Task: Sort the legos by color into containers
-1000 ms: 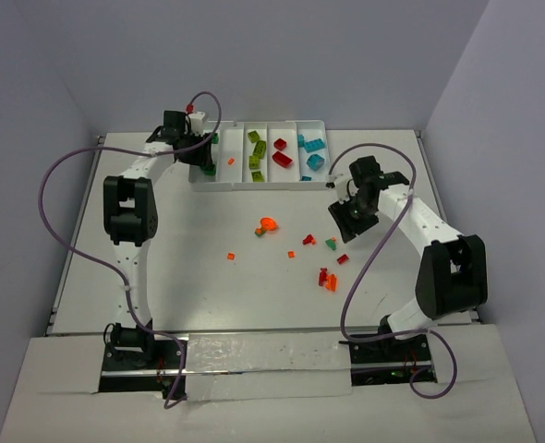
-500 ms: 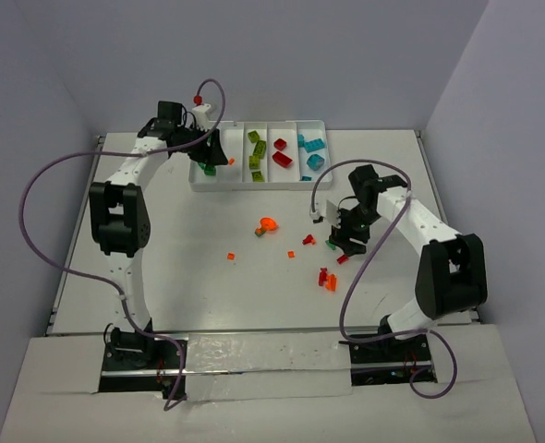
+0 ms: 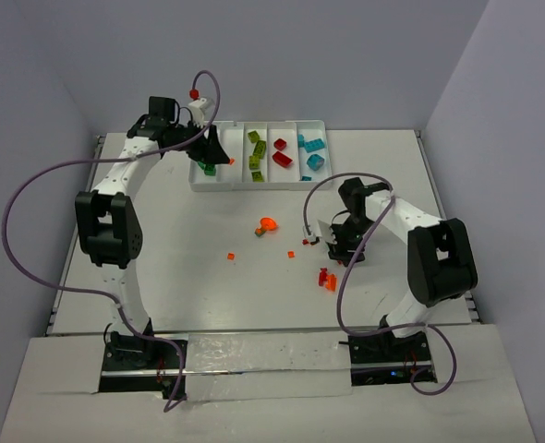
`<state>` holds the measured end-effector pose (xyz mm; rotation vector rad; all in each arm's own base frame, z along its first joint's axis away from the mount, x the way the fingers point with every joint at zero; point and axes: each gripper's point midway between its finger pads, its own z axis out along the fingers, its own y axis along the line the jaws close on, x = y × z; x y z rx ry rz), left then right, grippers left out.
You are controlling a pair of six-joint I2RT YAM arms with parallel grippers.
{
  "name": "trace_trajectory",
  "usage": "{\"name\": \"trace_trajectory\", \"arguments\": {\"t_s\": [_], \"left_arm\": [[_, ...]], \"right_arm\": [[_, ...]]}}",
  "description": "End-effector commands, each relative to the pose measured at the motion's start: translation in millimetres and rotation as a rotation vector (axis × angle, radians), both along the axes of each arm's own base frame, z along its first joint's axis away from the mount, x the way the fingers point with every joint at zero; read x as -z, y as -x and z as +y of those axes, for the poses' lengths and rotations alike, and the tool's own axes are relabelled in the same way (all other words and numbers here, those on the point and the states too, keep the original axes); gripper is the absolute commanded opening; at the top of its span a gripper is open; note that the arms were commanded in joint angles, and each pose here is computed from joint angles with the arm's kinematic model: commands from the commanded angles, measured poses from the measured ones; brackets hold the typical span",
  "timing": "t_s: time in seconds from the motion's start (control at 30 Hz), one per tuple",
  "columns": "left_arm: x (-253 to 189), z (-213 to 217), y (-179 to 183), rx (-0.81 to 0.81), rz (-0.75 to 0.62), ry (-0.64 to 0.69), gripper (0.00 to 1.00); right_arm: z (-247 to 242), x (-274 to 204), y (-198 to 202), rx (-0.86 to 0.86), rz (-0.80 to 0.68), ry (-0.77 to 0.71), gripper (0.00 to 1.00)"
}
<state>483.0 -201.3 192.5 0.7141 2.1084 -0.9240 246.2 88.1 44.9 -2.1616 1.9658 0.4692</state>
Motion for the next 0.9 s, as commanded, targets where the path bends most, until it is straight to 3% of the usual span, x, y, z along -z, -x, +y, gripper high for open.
{"name": "trace_trajectory", "arguments": {"t_s": [0.0,0.3,0.53,0.63,0.7,0.73,0.8,0.83,0.87], "left_arm": [[-22.2,-3.2,13.6,0.031,-0.030,0.027,0.67],[-22.9,-1.2,16.4,0.026,-0.036,0.022,0.67],[-21.2,0.6,17.7,0.019,-0.046,0.015,0.67],[-23.0,1.0,20.9,0.015,-0.048,0.019,0.67],[-25.9,1.7,22.3,0.004,-0.055,0.023,0.69],[-28.2,2.8,22.1,-0.013,-0.062,0.023,0.70],[-35.0,5.6,21.5,-0.067,-0.098,0.041,0.73],[-39.0,9.1,20.3,-0.101,-0.125,0.038,0.77],[-26.2,11.0,26.7,-0.129,-0.093,0.045,0.88]], "right_arm": [[4.1,14.3,4.8,-0.061,-0.005,0.005,0.64],[-2.1,39.3,5.3,-0.062,-0.033,0.045,0.57],[-2.6,33.8,-2.0,-0.019,-0.123,0.037,0.25],[12.8,2.9,-21.7,0.039,-0.197,-0.019,0.10],[44.4,-45.7,-53.0,0.139,-0.259,-0.148,0.01],[47.6,-48.1,-53.9,0.199,-0.236,-0.161,0.00],[80.0,-100.4,-101.6,0.302,-0.311,-0.306,0.00],[90.6,-114.1,-115.5,0.423,-0.287,-0.356,0.00],[106.5,-138.1,-149.4,0.479,-0.336,-0.421,0.00]]}}
